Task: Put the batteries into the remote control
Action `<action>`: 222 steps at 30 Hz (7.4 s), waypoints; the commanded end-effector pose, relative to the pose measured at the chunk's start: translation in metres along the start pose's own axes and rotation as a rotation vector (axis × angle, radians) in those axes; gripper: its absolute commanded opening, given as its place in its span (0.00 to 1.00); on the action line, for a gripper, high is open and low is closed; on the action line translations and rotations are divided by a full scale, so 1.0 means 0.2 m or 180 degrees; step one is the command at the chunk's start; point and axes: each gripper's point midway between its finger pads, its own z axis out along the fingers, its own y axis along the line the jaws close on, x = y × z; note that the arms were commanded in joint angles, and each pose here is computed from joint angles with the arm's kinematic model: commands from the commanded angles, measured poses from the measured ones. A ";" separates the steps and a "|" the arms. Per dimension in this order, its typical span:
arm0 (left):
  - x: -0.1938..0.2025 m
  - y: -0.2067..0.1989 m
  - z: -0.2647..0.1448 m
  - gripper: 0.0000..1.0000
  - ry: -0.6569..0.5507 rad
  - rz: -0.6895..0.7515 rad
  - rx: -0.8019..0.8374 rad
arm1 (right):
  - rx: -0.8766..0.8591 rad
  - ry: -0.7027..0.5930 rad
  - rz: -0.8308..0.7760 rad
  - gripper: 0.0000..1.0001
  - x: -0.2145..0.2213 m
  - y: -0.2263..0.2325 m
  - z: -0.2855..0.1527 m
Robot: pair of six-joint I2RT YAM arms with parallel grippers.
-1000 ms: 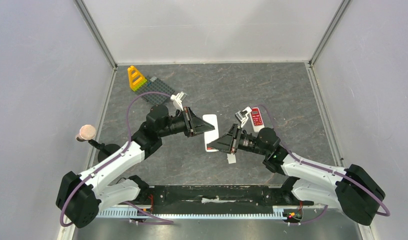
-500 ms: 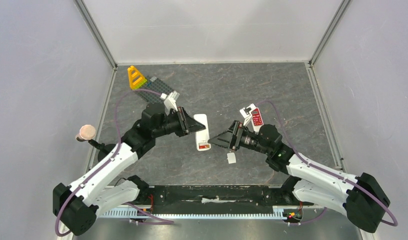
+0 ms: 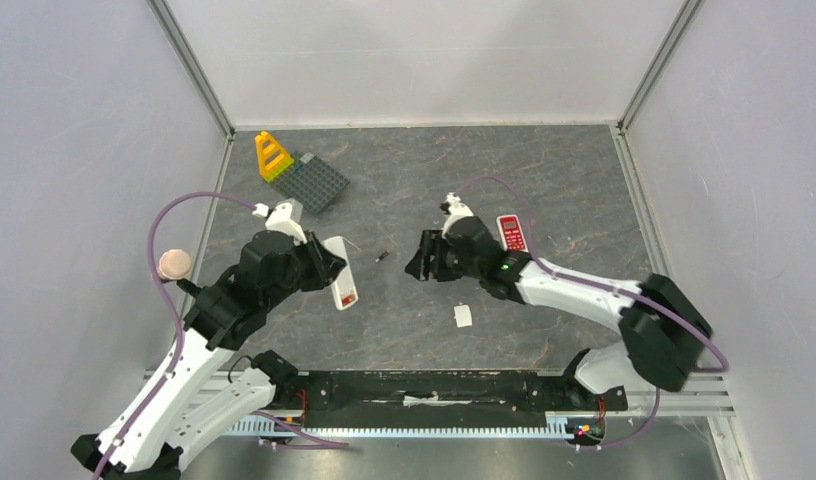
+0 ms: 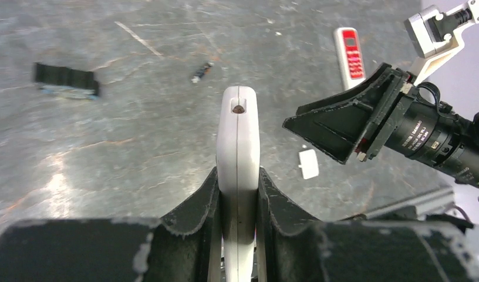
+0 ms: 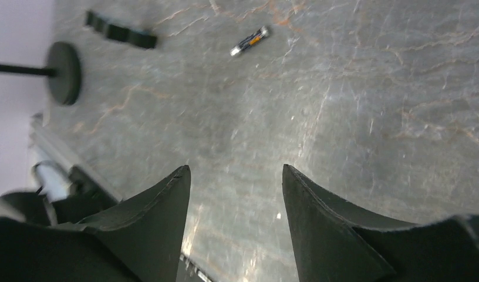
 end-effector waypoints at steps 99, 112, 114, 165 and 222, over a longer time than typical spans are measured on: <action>0.20 -0.84 0.33 0.02 0.1416 -0.0774 0.3213 | -0.0887 0.0158 -0.3380 0.00 -0.12 0.41 -0.81; 0.31 -0.80 0.42 0.02 0.1773 -0.1047 0.3212 | -0.0554 0.0555 -0.3498 0.00 -0.08 0.37 -0.69; 0.31 -0.80 0.42 0.02 0.1801 -0.1060 0.3202 | -0.0576 0.0597 -0.3518 0.00 -0.06 0.38 -0.68; 0.10 -0.88 0.31 0.02 0.1435 -0.1769 0.3367 | 0.0063 -0.1640 0.0042 0.73 -0.46 0.29 -0.96; -0.19 -0.83 0.23 0.02 0.0615 -0.2746 0.3175 | -0.0339 -0.1411 0.1166 0.58 -0.29 0.30 -0.73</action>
